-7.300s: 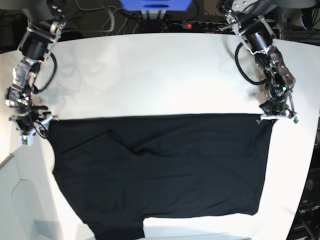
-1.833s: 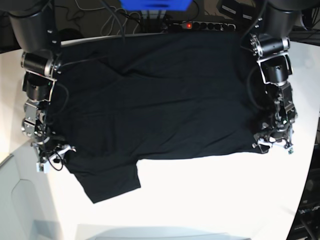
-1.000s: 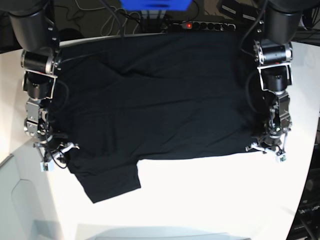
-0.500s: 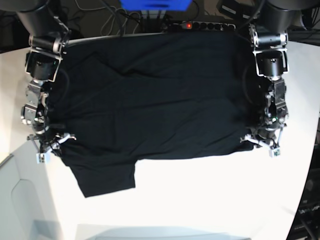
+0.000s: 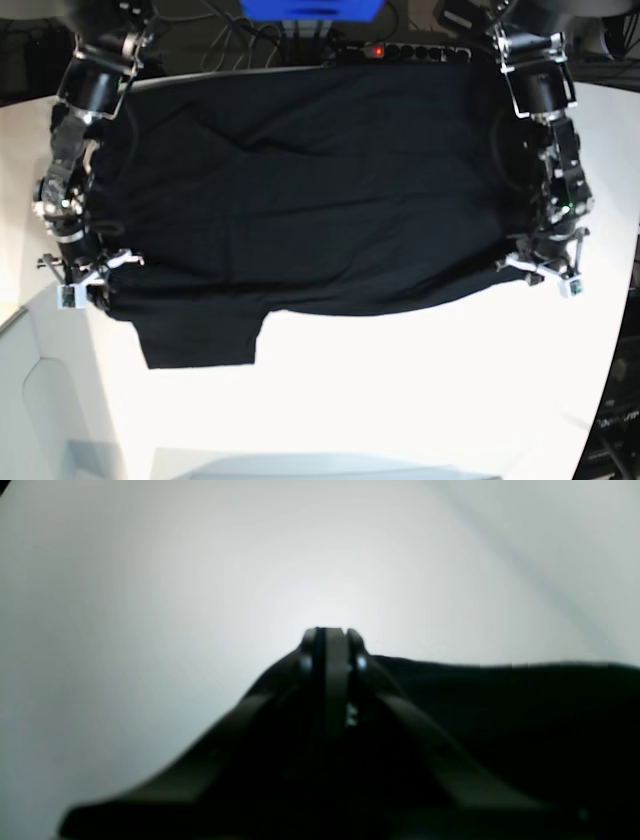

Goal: Fold the T-shirt properly
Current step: 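Lift the grasped edges and fold them toward the shoulder edge, then regrasp the folded hem corner with the right gripper, then pull the folded shirt strip toward the robot with both grippers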

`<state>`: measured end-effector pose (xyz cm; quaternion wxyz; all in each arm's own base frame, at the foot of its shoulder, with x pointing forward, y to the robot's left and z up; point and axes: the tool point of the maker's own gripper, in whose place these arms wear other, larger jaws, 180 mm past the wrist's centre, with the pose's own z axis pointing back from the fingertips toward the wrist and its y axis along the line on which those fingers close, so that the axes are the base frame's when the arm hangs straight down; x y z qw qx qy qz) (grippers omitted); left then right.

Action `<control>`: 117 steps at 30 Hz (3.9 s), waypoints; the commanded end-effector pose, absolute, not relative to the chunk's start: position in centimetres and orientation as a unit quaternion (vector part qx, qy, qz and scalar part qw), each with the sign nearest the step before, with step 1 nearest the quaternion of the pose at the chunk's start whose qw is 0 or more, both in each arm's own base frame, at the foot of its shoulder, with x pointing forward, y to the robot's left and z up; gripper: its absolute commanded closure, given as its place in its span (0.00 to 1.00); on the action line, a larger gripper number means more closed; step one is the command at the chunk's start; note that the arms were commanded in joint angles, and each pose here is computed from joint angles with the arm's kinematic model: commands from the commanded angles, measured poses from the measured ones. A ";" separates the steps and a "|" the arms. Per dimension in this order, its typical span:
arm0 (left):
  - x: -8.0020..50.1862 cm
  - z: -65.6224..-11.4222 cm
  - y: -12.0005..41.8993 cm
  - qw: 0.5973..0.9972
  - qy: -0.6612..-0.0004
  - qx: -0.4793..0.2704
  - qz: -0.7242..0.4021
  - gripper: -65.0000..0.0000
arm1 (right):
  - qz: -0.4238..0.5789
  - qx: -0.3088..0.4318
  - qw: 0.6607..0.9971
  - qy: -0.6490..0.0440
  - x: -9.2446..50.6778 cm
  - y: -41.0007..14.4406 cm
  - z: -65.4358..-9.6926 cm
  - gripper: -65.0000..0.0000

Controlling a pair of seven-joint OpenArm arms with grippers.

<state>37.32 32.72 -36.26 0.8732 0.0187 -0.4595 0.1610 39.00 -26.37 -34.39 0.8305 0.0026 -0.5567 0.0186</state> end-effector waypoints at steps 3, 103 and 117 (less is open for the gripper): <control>37.5 -32.3 33.9 0.855 -0.491 0.027 0.166 1.00 | 0.032 -0.009 0.803 -0.595 38.6 -26.7 -31.4 1.00; 24.9 -35.6 33.7 0.876 -0.431 -0.001 0.216 1.00 | 0.133 -0.026 0.837 -0.531 37.6 -23.5 -31.9 1.00; 25.1 -31.5 32.0 0.866 -0.471 0.007 0.170 1.00 | 0.169 -0.107 0.806 -0.557 28.3 -23.8 -26.3 1.00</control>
